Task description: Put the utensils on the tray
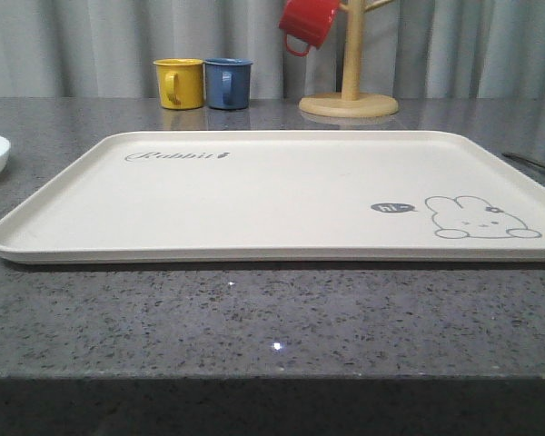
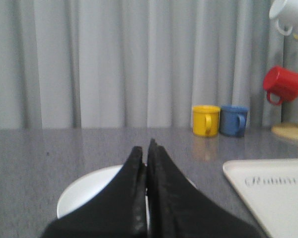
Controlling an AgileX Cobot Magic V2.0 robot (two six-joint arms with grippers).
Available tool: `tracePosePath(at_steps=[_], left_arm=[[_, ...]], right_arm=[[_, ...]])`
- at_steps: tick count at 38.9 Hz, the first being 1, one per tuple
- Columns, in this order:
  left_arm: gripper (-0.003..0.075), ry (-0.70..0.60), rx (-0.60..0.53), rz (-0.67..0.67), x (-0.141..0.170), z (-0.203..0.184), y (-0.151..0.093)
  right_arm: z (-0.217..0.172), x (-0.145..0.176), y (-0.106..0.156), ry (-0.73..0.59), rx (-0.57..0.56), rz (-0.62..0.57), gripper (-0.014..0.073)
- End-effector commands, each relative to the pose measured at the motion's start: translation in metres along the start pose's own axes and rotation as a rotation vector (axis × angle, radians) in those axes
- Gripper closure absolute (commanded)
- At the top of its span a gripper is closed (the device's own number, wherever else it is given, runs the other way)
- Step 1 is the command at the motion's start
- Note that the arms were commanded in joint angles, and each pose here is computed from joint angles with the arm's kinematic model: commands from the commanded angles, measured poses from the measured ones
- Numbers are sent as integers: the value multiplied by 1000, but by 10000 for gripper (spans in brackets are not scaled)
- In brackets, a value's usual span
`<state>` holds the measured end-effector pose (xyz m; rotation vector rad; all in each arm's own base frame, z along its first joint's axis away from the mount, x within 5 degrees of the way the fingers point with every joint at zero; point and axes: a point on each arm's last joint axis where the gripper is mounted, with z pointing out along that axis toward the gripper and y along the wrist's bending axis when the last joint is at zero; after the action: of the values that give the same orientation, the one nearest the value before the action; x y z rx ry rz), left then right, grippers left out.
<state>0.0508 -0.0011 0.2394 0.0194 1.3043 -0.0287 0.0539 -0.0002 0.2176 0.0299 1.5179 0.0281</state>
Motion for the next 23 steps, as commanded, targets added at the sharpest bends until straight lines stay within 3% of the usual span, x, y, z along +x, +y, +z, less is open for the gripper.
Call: tracePosePath(at_steps=[1,3,6,11,20,23], left_arm=[[739,-203,-5,57,-54,-2,0],[739,-183,1,131,-78,2,-1],[738,-96,4,137,-103,19,-1],[739,83,11,140,-115,49,-1],[738,189,17,140,-105,73,-1],[720,189,17,140,-105,73,-1]], right_arm=[[-13,-56,2,-215,-2,-9,715],[-18,-81,3,-216,1,-9,715],[-18,-115,4,-130,8,-8,715],[2,-150,4,19,17,-7,713],[29,-155,4,156,23,-6,705],[29,-155,4,163,23,-6,620]])
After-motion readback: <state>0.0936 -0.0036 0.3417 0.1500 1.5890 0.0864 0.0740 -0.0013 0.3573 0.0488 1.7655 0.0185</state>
